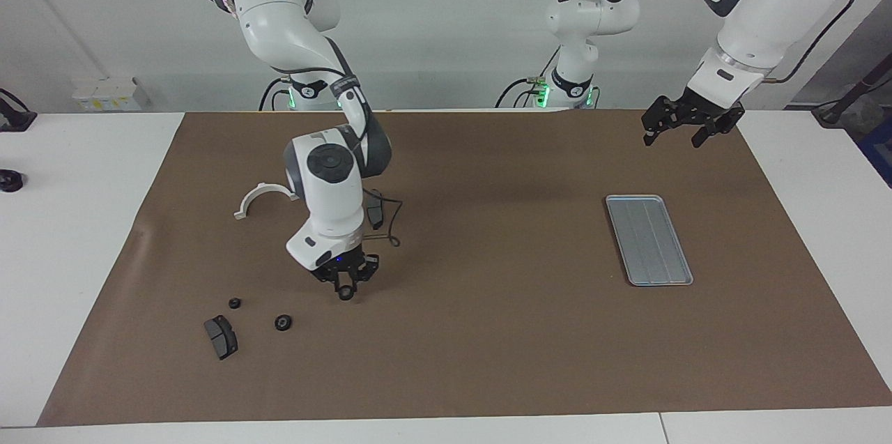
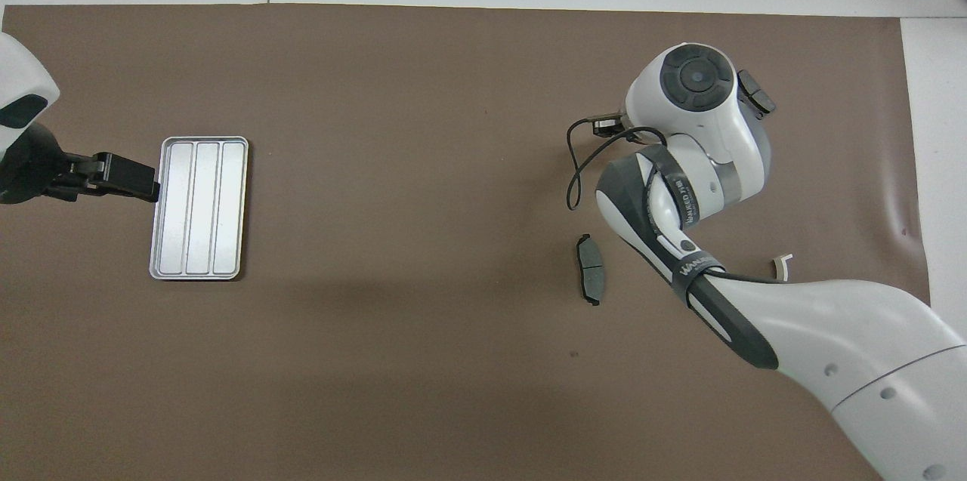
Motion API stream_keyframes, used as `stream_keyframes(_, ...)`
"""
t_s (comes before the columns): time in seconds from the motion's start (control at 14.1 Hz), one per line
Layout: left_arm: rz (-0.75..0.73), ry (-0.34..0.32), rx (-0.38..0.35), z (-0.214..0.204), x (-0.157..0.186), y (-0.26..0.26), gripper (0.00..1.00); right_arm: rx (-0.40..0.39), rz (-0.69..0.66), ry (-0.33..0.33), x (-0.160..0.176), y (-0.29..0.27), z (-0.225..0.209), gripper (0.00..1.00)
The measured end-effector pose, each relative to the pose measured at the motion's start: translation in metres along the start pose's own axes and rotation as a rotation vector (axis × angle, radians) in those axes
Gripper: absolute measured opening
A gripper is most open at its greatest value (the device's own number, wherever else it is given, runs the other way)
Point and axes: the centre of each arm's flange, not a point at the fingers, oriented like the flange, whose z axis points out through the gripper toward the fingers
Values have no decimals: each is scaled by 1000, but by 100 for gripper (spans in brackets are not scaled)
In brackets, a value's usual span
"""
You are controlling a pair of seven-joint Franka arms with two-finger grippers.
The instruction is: Place bearing gear from tray to pile
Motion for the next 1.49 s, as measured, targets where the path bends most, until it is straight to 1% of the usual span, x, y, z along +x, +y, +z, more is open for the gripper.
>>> stream_keyframes(0.14,4,2,16,-3,-2,-1,100,-22,19,-34,3,48,-1,33)
stream_keyframes(0.28,17,-1,37,-6,-4,-1,100,-37,47,-72,-2,79,3,33)
stream_keyframes(0.64,7,-2,26,-8,-5,-5,100,-59,83,-168,-41,103,29,34)
stream_keyframes(0.71,1,-1,22,-8,-5,-7,100,-63,94,-176,-46,106,30,38)
stream_keyframes(0.78,-3,-1,20,-8,-5,-8,100,-65,107,-176,-48,106,28,38)
stream_keyframes(0.85,-7,-1,18,-8,-5,-9,100,-65,118,-171,-49,104,23,45)
stream_keyframes(0.92,-8,-1,17,-8,-5,-10,100,-65,126,-160,-49,102,16,55)
stream_keyframes(1.06,-6,-8,17,-6,-5,-9,100,-53,140,-142,-48,99,-8,80)
stream_keyframes(1.13,-5,-12,17,-5,-6,-8,100,-47,148,-140,-49,98,-23,86)
stream_keyframes(1.35,-6,-12,17,-6,-7,-9,100,-41,171,-145,-52,101,-84,88)
stream_keyframes(1.49,-8,-11,17,-6,-7,-10,100,0,176,-149,-53,105,-126,88)
